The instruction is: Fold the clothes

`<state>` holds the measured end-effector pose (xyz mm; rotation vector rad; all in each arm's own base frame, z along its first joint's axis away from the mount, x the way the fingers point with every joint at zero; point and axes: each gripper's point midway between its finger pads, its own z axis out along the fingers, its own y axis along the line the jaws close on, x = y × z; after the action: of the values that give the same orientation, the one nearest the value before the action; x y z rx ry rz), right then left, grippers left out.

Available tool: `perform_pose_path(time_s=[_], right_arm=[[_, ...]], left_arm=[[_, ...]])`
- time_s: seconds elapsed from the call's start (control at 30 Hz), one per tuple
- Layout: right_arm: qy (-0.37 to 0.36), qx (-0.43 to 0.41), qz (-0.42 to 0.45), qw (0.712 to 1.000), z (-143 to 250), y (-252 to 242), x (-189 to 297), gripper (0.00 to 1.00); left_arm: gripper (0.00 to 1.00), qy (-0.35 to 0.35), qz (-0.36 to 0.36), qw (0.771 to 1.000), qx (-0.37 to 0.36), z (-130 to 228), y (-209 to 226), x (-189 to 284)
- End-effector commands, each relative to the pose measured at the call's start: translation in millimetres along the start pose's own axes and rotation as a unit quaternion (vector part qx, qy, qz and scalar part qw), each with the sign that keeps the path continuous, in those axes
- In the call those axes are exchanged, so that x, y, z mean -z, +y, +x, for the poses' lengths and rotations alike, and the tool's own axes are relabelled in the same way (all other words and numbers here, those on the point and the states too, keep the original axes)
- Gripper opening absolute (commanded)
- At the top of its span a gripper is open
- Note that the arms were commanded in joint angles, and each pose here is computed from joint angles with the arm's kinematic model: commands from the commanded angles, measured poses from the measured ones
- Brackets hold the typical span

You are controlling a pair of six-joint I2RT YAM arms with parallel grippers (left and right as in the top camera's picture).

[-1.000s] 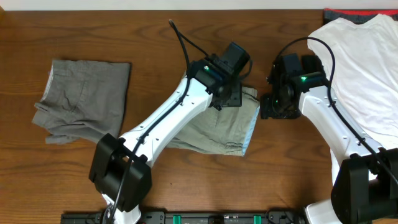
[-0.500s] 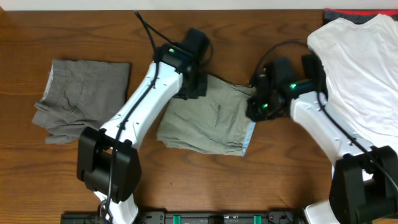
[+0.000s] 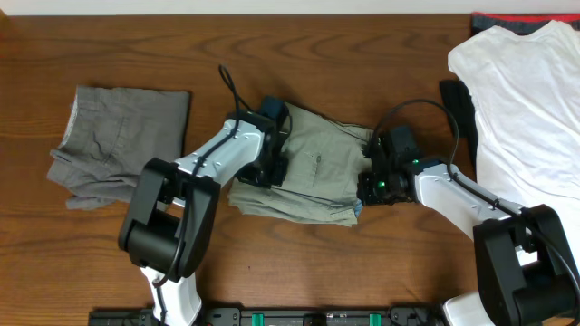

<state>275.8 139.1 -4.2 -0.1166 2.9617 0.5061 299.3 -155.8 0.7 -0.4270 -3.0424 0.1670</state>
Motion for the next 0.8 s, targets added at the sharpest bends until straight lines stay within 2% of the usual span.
perform_pose_path(time_s=[0.0,0.23,0.33,0.47,0.57,0.67,0.77], right_arm=[[0.009,-0.045,0.081,0.996,12.2,-40.6,-3.4,0.12],[-0.028,-0.017,0.041,0.999,-10.6,-22.6,28.3,0.11],[-0.081,0.007,0.014,0.997,-31.7,-3.6,58.3,0.1],[-0.172,0.062,-0.066,0.981,-63.0,37.8,98.6,0.05],[-0.204,0.085,-0.102,0.97,-75.6,55.8,109.4,0.03],[-0.191,0.095,-0.123,0.969,-72.1,66.3,102.5,0.03],[-0.133,0.116,-0.169,0.97,-48.1,87.0,86.6,0.04]], left_arm=[[0.07,0.003,-0.004,1.0,0.008,2.4,13.0,4.6],[0.11,-0.022,-0.001,0.999,0.03,5.5,24.9,46.7],[0.17,-0.047,0.003,0.998,0.052,8.7,27.5,70.8],[0.24,-0.074,0.012,0.991,0.107,16.6,24.7,98.2],[0.28,-0.083,0.01,0.988,0.126,20.5,25.4,107.0],[0.29,-0.089,-0.04,0.987,0.131,19.4,43.4,103.9],[0.28,-0.102,-0.083,0.982,0.132,12.5,59.9,94.0]])
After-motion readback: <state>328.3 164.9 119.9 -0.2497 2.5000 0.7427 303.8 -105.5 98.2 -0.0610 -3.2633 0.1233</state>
